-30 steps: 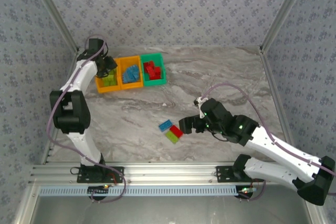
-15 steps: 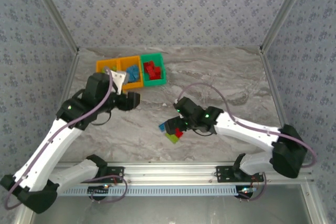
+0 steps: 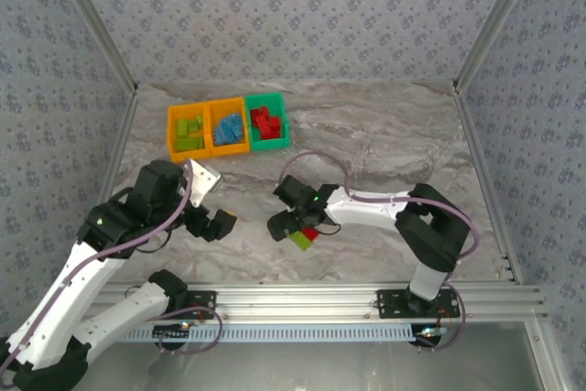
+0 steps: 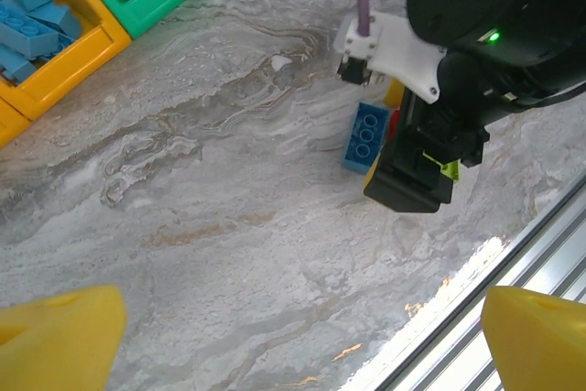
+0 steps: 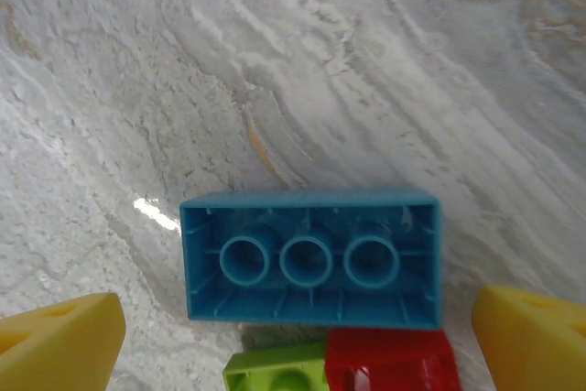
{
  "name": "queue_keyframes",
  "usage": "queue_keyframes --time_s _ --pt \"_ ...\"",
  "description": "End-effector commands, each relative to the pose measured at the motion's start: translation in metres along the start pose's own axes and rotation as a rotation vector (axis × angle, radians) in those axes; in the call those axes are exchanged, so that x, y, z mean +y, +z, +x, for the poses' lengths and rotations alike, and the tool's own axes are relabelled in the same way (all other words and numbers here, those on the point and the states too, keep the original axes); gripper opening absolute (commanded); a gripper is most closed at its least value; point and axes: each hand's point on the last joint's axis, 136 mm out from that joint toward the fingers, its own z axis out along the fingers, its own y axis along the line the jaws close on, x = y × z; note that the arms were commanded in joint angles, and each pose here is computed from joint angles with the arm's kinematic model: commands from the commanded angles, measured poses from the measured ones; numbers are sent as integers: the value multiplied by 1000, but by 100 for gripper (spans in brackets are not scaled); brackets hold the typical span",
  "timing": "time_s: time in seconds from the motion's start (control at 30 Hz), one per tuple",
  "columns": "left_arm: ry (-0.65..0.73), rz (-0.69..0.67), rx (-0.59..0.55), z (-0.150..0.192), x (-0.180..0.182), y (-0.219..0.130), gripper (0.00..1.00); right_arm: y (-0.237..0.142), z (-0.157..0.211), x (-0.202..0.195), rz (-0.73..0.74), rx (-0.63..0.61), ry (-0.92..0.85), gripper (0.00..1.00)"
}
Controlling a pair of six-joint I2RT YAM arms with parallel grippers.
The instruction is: Sort the legos into containers by color
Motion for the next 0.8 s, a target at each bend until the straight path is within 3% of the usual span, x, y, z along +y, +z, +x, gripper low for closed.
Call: queue_keyframes --time_s 0.0,0.07,0.17,0.3,0.6,0.77 --pt "63 20 29 6 -3 7 99 4 -13 3 43 -27 -53 99" --pt "63 11 18 6 -1 9 99 10 -13 2 75 -22 -60 93" --pt "54 -13 3 8 3 12 99 13 -14 0 121 -20 -63 74" --pt "36 -75 -48 7 13 13 99 -2 -27 16 50 -77 -48 54" --pt "99 13 -235 -3 -5 5 99 -109 -137 41 -199 -458 -16 51" --pt "22 -83 -257 -2 16 4 99 -113 -196 37 -159 -591 -46 53"
